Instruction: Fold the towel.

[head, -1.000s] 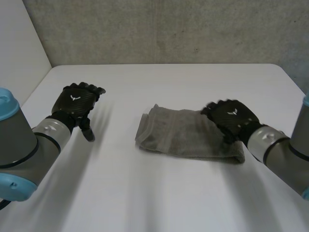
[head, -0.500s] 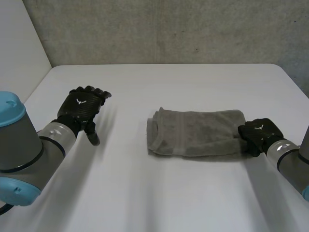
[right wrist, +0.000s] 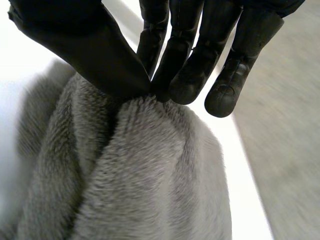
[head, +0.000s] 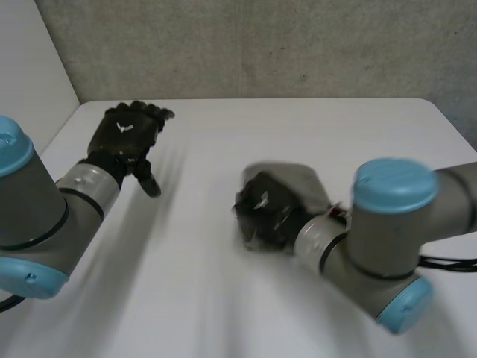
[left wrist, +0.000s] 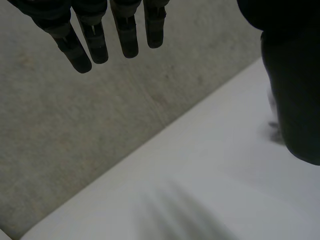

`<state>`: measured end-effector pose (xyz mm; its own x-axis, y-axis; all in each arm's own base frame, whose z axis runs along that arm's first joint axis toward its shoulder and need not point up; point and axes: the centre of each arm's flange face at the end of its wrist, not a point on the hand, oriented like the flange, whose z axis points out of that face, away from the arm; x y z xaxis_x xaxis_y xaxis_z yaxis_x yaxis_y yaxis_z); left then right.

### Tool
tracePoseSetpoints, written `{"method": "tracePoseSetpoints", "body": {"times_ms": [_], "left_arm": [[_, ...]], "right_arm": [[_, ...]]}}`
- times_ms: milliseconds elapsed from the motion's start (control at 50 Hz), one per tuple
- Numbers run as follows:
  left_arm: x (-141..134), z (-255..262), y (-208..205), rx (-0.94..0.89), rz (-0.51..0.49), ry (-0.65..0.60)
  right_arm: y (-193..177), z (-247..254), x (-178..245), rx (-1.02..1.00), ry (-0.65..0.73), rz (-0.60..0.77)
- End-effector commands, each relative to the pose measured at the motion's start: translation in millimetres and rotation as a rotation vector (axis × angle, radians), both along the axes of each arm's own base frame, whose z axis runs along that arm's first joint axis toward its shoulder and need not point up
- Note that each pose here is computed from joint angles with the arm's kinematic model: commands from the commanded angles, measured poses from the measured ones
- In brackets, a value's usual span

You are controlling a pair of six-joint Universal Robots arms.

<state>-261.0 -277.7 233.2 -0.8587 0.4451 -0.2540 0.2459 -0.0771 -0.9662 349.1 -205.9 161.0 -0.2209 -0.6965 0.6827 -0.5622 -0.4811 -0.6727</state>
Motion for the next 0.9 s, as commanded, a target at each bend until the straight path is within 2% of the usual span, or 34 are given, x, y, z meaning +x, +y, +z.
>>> {"method": "tracePoseSetpoints", "body": {"times_ms": [20, 40, 80, 100, 140, 160, 200, 260, 300, 360, 480, 580, 680, 800, 900], "left_arm": [[-0.6, 23.2, -5.1, -0.035, 0.039, 0.091], [-0.7, 23.2, -5.1, -0.035, 0.039, 0.091], [-4.2, 28.7, -5.0, -0.048, 0.03, 0.098], [-4.2, 28.7, -5.0, -0.048, 0.03, 0.098], [-14.7, 32.1, -1.4, -0.059, 0.0, 0.104], [-14.7, 32.1, -1.4, -0.059, 0.0, 0.104], [-27.4, 31.6, 2.5, -0.06, -0.031, 0.107], [-34.7, 28.8, 4.6, -0.053, -0.044, 0.106], [-47.0, 28.0, 8.9, -0.05, -0.053, 0.109], [-58.2, 26.0, 10.6, -0.048, -0.052, 0.113], [-82.3, 20.8, 19.3, -0.015, -0.091, 0.136], [-101.6, -3.8, 24.4, 0.098, -0.126, 0.122], [-121.7, -49.8, 34.7, 0.252, -0.155, 0.045], [-133.4, -79.1, 45.4, 0.304, -0.176, -0.003], [-135.6, -100.5, 46.1, 0.326, -0.148, -0.035]], "right_arm": [[13.7, -11.1, 5.8, -0.024, 0.081, 0.062], [13.7, -11.1, 5.8, -0.024, 0.081, 0.061], [-6.4, 16.1, -5.7, -0.011, -0.009, -0.059], [-6.5, 16.3, -5.8, -0.011, -0.009, -0.059], [-22.2, 38.3, -22.4, 0.071, -0.145, -0.168], [-22.3, 38.4, -22.4, 0.071, -0.145, -0.168], [-28.6, 50.4, -34.8, 0.173, -0.265, -0.243], [-29.8, 59.3, -41.6, 0.208, -0.322, -0.272], [-38.6, 72.7, -58.9, 0.26, -0.417, -0.341], [-50.3, 77.5, -74.1, 0.29, -0.465, -0.405], [-62.0, 76.5, -86.9, 0.3, -0.472, -0.461], [-74.9, 69.6, -97.8, 0.311, -0.466, -0.512], [-87.6, 30.9, -93.0, 0.398, -0.409, -0.54], [-90.0, 1.6, -91.5, 0.479, -0.354, -0.563], [-91.1, -19.9, -90.6, 0.528, -0.319, -0.576]]}}
